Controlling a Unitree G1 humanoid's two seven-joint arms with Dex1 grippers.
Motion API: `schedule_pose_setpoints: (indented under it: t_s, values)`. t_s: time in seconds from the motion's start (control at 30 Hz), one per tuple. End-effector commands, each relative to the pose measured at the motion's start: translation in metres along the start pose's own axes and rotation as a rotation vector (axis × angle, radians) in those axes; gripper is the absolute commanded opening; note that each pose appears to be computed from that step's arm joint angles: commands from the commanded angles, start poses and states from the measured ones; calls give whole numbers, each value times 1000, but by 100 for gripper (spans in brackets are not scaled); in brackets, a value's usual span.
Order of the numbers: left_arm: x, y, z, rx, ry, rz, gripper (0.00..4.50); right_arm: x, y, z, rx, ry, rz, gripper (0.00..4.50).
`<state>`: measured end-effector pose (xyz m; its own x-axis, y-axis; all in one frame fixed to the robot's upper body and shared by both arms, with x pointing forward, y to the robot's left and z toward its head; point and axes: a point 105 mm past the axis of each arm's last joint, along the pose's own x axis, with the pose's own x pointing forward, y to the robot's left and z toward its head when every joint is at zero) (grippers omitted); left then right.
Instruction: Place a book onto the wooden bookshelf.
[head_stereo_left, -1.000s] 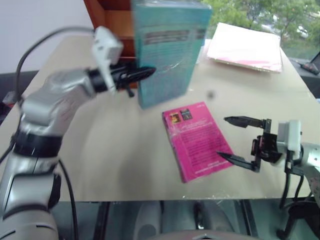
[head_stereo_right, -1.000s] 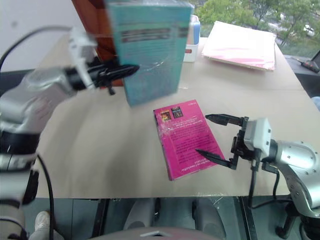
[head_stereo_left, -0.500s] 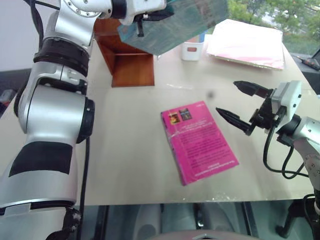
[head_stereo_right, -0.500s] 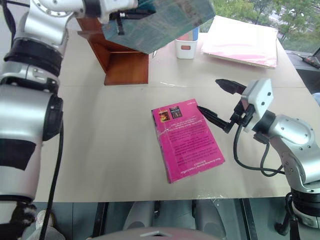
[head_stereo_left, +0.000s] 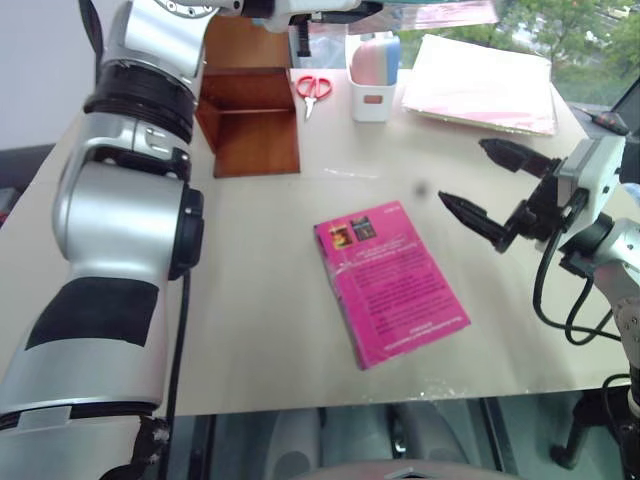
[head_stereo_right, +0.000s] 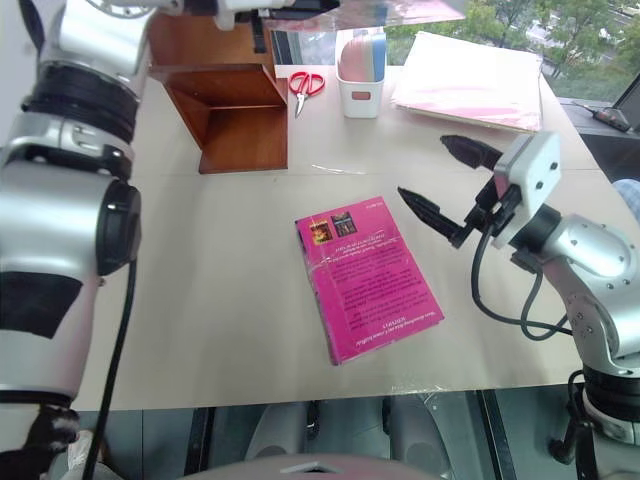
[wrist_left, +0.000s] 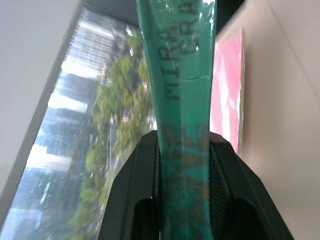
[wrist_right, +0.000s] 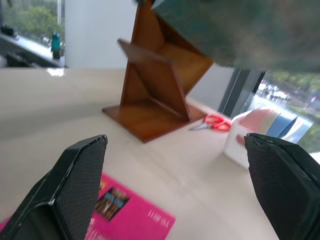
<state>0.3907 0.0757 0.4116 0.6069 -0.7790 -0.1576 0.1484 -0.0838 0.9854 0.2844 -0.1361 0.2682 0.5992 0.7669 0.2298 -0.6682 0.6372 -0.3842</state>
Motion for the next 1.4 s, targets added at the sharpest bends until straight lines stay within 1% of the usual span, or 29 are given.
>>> schedule_pose_setpoints:
  t_s: [0.03, 0.13, 0.23, 0.33, 0.5, 0.63, 0.87, 0.97, 1.0, 1.1, 1.13, 1.17, 1.23, 1.3, 1.33, 1.4]
  values:
    - [-14, 14, -19, 40, 183, 1, 113, 3, -17, 12, -37, -42, -59, 450]
    - [-19, 7, -38, 4, 287, -36, 113, 7, -31, 17, -67, -49, -94, 450]
    - [-24, -7, -61, -35, 395, -63, 113, 9, -45, 23, -102, -46, -118, 450]
    - [-26, -21, -79, -70, 466, -74, 113, 9, -49, 26, -124, -36, -104, 450]
    - [-35, -46, -111, -138, 593, -64, 113, -1, -49, 20, -124, 36, -46, 450]
    - [-41, -53, -121, -149, 636, -56, 113, -6, -48, 22, -132, 47, -32, 450]
    - [-47, -68, -130, -202, 654, -77, 113, -8, -44, 33, -148, 1, -19, 450]
    - [-51, -69, -132, -231, 656, -76, 196, -8, -43, 39, -152, -32, -18, 450]
    - [-51, -66, -131, -227, 652, -62, 238, -8, -43, 41, -152, -44, -14, 450]
    - [-54, -50, -126, -190, 617, 19, 382, -9, -42, 45, -163, -74, -7, 450]
    - [-56, -44, -124, -190, 600, 40, 421, -9, -41, 46, -169, -79, -2, 450]
    - [-58, -39, -121, -179, 581, 57, 446, -9, -40, 47, -174, -84, 3, 450]
    - [-65, -28, -112, -178, 503, 94, 446, -12, -36, 47, -172, -94, 18, 450]
    - [-73, -16, -98, -203, 383, 151, 446, -15, -35, 45, -162, -90, 22, 450]
    - [-75, -15, -92, -232, 330, 160, 446, -17, -34, 44, -155, -86, 25, 450]
    - [-81, -13, -74, -331, 170, 169, 446, -22, -32, 37, -128, -59, 27, 450]
